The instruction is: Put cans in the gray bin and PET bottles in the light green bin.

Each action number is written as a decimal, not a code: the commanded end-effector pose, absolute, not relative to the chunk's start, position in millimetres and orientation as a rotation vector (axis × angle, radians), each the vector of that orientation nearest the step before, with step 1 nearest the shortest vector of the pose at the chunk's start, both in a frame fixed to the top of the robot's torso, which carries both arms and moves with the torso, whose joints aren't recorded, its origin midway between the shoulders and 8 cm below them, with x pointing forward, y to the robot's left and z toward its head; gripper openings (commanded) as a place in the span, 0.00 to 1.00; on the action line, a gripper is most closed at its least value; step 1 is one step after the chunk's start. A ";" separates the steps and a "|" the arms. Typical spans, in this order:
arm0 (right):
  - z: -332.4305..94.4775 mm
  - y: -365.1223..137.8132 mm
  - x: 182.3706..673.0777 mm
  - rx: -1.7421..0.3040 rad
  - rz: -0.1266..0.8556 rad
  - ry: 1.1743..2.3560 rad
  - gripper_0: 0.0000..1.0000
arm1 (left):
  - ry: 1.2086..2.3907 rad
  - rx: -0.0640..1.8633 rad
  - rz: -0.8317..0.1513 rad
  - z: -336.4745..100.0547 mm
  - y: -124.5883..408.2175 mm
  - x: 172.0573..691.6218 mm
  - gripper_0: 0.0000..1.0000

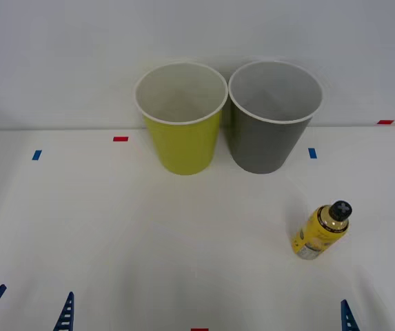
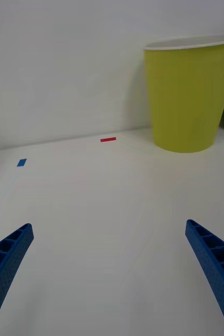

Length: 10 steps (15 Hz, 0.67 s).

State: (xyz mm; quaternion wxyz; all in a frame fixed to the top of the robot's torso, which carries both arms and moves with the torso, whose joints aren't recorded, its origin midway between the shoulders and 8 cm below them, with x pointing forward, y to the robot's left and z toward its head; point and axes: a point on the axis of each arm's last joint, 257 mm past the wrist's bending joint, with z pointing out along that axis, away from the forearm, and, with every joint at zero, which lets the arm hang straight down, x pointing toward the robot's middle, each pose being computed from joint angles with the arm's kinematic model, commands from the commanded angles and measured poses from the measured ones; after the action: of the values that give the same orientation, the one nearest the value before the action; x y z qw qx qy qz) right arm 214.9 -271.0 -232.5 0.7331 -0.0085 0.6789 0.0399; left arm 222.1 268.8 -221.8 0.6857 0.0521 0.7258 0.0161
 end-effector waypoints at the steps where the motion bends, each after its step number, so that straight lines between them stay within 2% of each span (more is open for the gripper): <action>1: -230.4 -258.0 218.5 -0.079 0.073 1.476 1.00 | 1.626 0.117 0.036 -221.8 268.8 222.1 1.00; 5: -240.2 -245.5 217.4 -0.105 0.084 1.463 1.00 | 1.626 0.117 0.036 -221.8 268.8 222.1 1.00; 8: -236.8 -232.9 231.8 -0.165 0.082 1.418 1.00 | 1.626 0.117 0.036 -221.8 268.8 222.1 1.00; 10: -240.9 -231.4 242.5 -0.160 0.110 1.430 1.00 | 1.626 0.117 0.036 -221.8 268.8 222.1 1.00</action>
State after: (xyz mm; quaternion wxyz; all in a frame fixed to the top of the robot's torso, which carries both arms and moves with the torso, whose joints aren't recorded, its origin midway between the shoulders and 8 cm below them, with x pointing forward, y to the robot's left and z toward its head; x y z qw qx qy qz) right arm 238.1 -232.7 -238.6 0.7531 -0.0729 0.6524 0.0440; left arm 222.1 268.8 -221.8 0.6857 0.0521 0.7258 0.0161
